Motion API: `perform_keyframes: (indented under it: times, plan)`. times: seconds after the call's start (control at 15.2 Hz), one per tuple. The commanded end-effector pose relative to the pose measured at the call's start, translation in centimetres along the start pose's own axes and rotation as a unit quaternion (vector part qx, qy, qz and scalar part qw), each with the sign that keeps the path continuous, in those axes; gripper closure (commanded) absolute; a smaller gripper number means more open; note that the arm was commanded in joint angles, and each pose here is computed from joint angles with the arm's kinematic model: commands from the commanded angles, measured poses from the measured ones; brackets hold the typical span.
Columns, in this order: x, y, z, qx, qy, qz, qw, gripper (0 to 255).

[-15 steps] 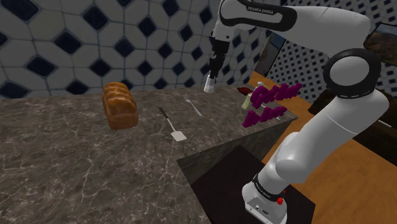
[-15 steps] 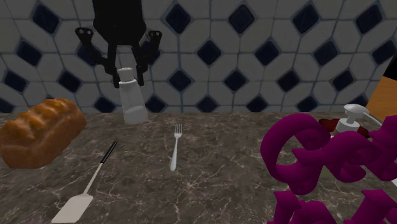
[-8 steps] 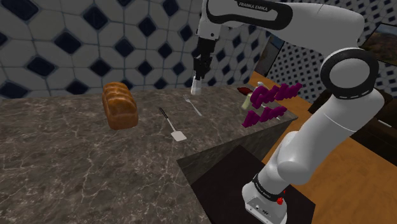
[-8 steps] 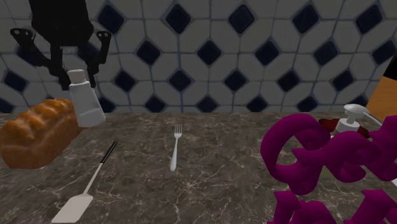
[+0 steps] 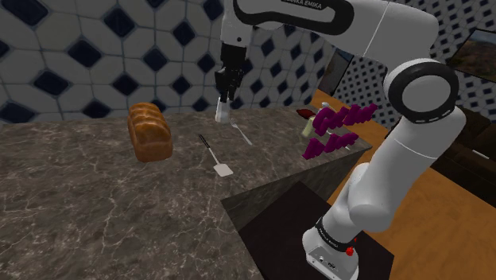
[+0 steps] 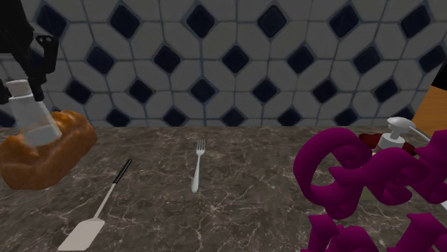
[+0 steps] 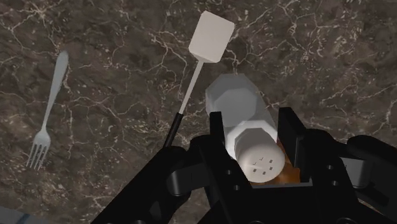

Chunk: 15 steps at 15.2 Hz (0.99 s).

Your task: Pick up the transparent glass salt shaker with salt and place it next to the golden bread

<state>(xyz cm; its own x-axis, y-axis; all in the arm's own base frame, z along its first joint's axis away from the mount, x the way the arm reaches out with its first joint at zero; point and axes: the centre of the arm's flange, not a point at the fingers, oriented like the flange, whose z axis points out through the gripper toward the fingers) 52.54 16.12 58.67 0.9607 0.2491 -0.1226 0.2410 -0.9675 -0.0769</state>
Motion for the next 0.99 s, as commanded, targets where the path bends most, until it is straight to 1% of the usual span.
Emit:
perform_keyframes:
  times: [0.0,0.79,0.86,0.92]
  plan:
    - [1.2,-2.4,0.1,0.0,0.0,0.001,1.0,255]
    - [7.1,-17.1,0.5,0.0,0.0,0.001,1.0,255]
    - [7.5,-18.2,0.5,0.0,0.0,0.001,1.0,255]
    - [7.6,-18.1,1.1,0.0,0.0,0.001,1.0,255]
